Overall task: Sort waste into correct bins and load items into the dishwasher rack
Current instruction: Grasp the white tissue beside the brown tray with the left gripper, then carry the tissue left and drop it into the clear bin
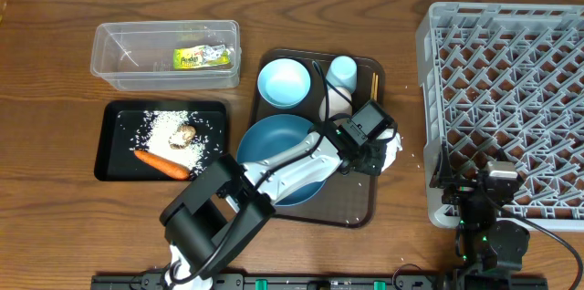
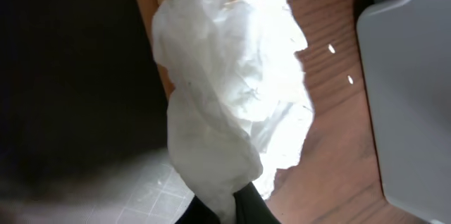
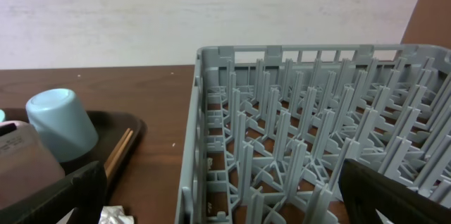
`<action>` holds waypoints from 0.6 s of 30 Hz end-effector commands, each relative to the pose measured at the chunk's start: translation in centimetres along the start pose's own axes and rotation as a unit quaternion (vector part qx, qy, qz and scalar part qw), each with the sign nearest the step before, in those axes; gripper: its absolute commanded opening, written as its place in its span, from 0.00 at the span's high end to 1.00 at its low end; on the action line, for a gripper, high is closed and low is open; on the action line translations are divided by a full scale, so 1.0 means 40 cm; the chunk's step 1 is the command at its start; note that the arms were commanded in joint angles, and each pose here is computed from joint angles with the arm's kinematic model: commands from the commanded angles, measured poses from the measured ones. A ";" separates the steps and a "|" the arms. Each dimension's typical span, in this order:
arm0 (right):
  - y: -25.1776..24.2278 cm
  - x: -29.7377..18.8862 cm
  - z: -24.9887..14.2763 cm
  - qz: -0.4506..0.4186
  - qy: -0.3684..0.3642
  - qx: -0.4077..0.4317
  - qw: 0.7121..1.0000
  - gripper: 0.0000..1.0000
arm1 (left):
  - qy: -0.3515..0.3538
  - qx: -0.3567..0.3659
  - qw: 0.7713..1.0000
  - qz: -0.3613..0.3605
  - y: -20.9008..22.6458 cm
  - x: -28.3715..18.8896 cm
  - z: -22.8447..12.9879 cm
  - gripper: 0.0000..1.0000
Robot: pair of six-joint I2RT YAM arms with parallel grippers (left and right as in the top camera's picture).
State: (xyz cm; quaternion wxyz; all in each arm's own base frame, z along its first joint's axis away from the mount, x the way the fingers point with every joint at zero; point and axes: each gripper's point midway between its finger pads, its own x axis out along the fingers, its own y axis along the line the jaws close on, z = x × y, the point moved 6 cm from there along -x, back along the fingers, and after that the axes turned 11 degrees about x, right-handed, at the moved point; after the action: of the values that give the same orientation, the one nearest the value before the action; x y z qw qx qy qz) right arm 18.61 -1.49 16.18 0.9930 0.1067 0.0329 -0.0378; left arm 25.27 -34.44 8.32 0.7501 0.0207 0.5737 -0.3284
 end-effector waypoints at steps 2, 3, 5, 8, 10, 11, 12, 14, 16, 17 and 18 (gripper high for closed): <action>-0.003 0.000 -0.001 -0.003 -0.001 -0.003 1.000 0.01 | -0.018 0.008 1.000 -0.007 -0.019 -0.042 0.017 0.94; -0.003 0.000 -0.001 -0.003 -0.001 -0.003 1.000 0.01 | -0.020 0.008 1.000 -0.008 -0.021 -0.048 0.019 0.94; -0.003 0.000 -0.001 -0.003 -0.001 -0.003 1.000 0.01 | -0.028 0.010 1.000 -0.011 -0.027 -0.064 0.025 0.94; -0.003 0.000 -0.001 -0.003 -0.001 -0.003 1.000 0.01 | -0.048 0.015 0.999 -0.020 -0.043 -0.105 0.040 0.94; -0.003 0.000 -0.001 -0.003 -0.001 -0.003 1.000 0.01 | -0.065 0.019 0.997 -0.028 -0.056 -0.140 0.051 0.94; -0.003 0.000 -0.001 -0.003 -0.001 -0.003 1.000 0.01 | -0.074 0.021 0.997 -0.032 -0.062 -0.158 0.057 0.94; -0.003 0.000 -0.001 -0.003 -0.001 -0.003 1.000 0.01 | -0.086 0.023 0.995 -0.037 -0.070 -0.183 0.063 0.94; -0.003 0.000 -0.001 -0.003 -0.001 -0.003 1.000 0.01 | -0.110 0.028 0.992 -0.046 -0.086 -0.233 0.074 0.94; -0.003 0.000 -0.001 -0.003 -0.001 -0.003 1.000 0.01 | -0.136 0.034 0.989 -0.047 -0.096 -0.282 0.085 0.94; -0.003 0.000 -0.001 -0.003 -0.001 -0.003 1.000 0.01 | -0.154 0.034 0.987 -0.043 -0.097 -0.313 0.091 0.94; -0.003 0.000 -0.001 -0.003 -0.001 -0.003 1.000 0.01 | -0.171 0.033 0.984 -0.034 -0.095 -0.340 0.096 0.94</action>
State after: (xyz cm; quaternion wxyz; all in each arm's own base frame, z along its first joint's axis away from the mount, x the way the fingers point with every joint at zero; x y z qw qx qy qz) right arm 18.61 -1.49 16.18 0.9930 0.1069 0.0329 -0.0378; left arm 24.73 -33.56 19.83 0.7981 -0.0284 0.4673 -0.3794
